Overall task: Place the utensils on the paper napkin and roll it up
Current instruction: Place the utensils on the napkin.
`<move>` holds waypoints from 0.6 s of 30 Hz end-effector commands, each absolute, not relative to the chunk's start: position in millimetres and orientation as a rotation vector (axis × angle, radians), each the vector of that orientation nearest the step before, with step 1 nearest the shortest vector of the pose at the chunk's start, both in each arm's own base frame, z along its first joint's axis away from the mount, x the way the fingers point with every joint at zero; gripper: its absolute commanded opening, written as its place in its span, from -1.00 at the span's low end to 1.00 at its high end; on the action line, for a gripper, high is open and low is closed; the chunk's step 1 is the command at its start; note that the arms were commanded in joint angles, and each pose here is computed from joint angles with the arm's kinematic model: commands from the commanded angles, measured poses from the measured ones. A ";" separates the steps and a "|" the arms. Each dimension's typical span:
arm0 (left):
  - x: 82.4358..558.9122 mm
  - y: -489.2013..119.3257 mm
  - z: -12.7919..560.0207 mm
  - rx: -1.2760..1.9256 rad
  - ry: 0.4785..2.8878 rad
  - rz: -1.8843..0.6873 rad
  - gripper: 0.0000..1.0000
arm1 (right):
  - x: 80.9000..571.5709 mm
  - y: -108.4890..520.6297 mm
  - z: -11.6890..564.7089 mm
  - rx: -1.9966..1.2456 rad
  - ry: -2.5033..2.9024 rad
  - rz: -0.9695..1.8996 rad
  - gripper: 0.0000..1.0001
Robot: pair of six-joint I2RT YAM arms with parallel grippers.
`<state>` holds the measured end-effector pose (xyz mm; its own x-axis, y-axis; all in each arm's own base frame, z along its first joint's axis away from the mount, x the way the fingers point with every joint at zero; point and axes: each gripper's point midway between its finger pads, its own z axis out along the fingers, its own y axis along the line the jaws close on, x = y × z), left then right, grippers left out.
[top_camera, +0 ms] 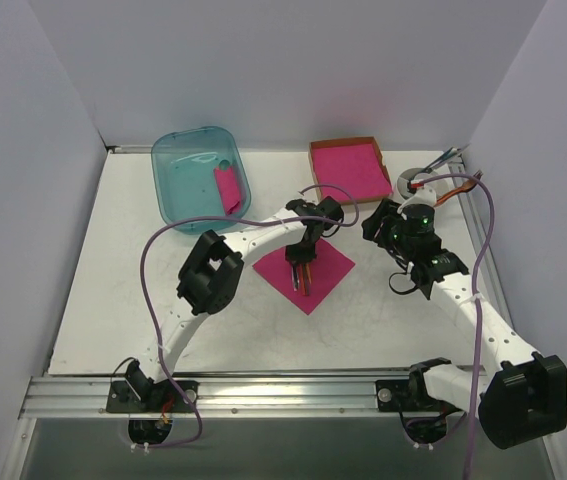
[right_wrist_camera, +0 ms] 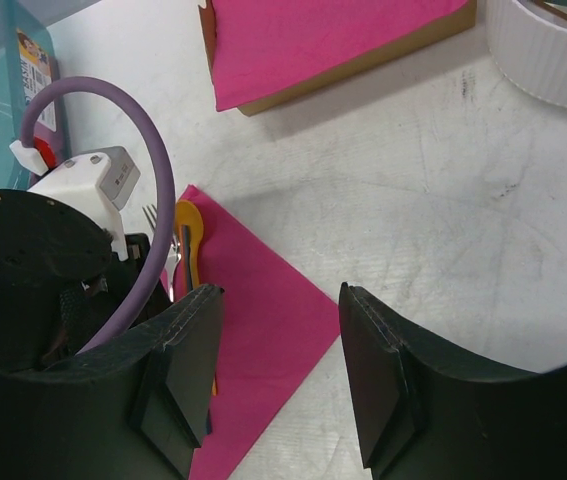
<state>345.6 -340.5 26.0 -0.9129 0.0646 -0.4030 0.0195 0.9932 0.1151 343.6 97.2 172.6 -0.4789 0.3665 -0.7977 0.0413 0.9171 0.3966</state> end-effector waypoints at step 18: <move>326.9 -312.9 104.2 0.099 2.550 -0.095 0.06 | 344.1 124.2 98.6 0.273 2.221 0.494 -0.58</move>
<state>324.3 -325.0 89.6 -0.8694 0.0715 -0.4889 0.0932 0.9954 -0.0201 341.9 114.0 105.0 -0.6288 0.3478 -0.6955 0.0530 0.9115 0.4079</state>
